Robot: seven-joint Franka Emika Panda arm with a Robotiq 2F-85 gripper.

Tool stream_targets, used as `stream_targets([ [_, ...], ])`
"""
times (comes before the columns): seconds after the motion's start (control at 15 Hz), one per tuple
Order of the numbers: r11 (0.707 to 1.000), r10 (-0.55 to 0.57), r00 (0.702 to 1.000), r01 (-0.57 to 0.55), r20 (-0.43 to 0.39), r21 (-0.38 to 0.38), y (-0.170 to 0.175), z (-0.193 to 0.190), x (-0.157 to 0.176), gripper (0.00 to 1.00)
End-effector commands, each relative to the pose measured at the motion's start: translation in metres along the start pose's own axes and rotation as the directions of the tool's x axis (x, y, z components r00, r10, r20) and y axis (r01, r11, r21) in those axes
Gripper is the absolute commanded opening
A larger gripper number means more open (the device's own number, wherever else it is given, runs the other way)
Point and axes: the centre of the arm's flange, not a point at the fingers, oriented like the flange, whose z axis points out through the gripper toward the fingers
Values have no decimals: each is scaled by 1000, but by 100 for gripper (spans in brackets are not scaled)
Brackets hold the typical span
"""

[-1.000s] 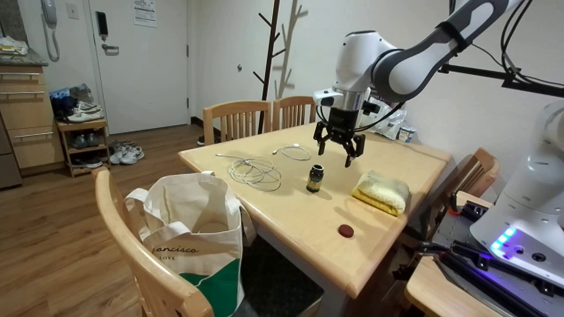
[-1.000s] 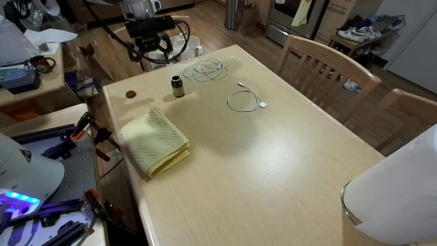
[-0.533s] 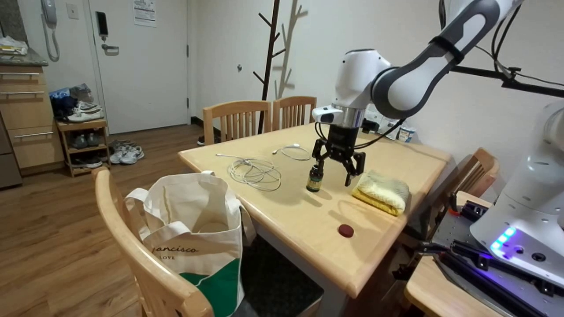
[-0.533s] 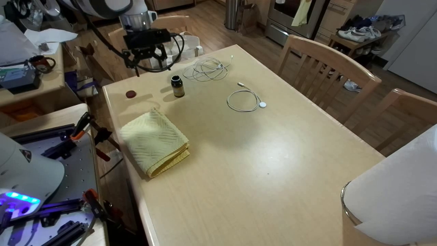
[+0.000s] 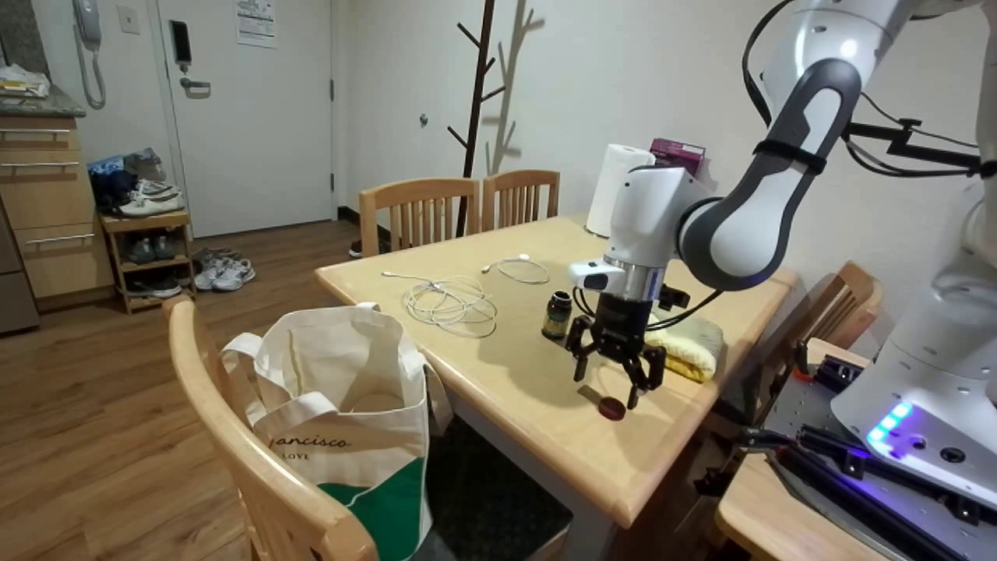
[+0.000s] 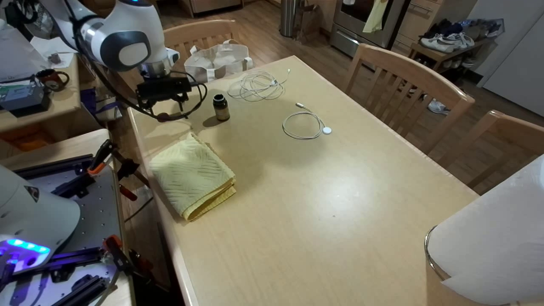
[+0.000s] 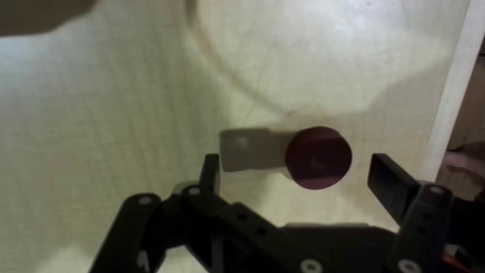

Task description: Pick the lid on the table and put it on the bottle

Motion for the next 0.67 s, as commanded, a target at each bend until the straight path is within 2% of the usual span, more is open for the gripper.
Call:
stream_targets([
  [0.0,1000,8,1000,-7,25,-21,-12,14,-1,100],
  [0.33,1000,-12,997,14,73,-26,-8,17,-2,100],
  [0.6,1000,-26,999,26,20,4,-11,19,9,100],
])
